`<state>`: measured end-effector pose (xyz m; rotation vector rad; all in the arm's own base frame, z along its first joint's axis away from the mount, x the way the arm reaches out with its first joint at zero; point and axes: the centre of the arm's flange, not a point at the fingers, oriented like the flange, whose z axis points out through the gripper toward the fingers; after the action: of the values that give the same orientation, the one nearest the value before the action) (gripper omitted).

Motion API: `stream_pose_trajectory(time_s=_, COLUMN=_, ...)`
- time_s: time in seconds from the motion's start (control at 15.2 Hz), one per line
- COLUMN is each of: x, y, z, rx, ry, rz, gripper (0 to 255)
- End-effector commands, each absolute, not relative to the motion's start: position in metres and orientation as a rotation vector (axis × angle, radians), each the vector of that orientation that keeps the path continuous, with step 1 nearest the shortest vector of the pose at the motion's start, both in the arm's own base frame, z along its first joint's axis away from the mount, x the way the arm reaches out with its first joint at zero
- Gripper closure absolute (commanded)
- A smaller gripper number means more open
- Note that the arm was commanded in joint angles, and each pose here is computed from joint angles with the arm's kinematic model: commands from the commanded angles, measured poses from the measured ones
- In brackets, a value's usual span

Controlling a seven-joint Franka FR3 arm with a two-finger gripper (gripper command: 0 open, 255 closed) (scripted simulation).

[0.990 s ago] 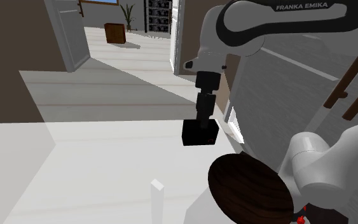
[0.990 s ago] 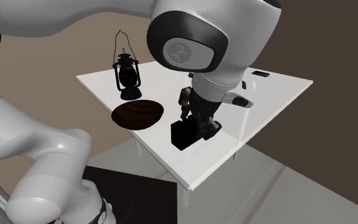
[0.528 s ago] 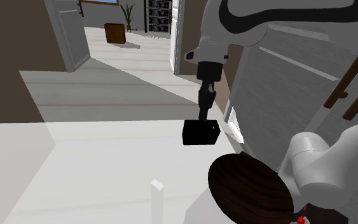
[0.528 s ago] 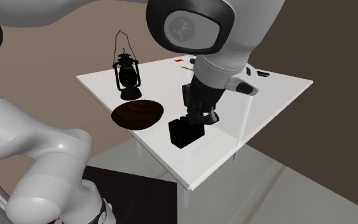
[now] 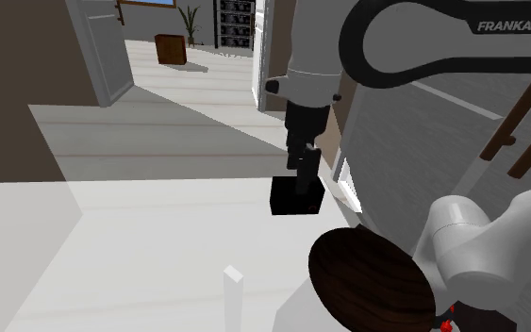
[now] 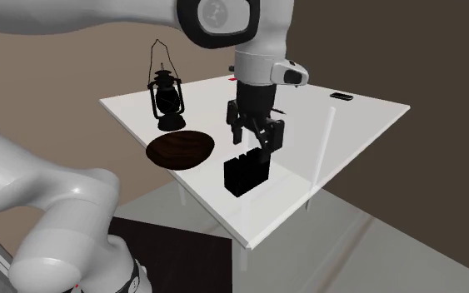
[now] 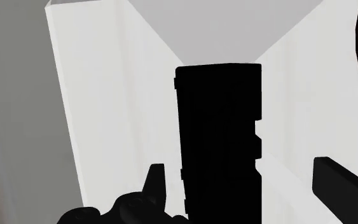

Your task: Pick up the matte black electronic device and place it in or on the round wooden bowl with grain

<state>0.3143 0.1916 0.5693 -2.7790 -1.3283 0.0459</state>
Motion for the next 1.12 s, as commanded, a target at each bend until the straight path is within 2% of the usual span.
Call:
stream_pose_trajectory(time_s=0.0, x=0.309, y=0.201, z=0.562, rx=-2.823, ry=-1.373, rz=0.013, gripper=0)
stream_pose_trajectory(time_s=0.33, x=0.309, y=0.201, z=0.533, rx=-2.823, ry=-1.373, rz=0.013, gripper=0)
stream_pose_trajectory(time_s=0.86, x=0.309, y=0.201, z=0.533, rx=-2.823, ry=-1.373, rz=0.013, gripper=0)
stream_pose_trajectory(time_s=0.92, x=0.309, y=0.201, z=0.533, rx=-2.823, ry=-1.373, rz=0.013, gripper=255)
stream_pose_trajectory(time_s=1.06, x=0.308, y=0.201, z=0.533, rx=-2.823, ry=-1.373, rz=0.013, gripper=255)
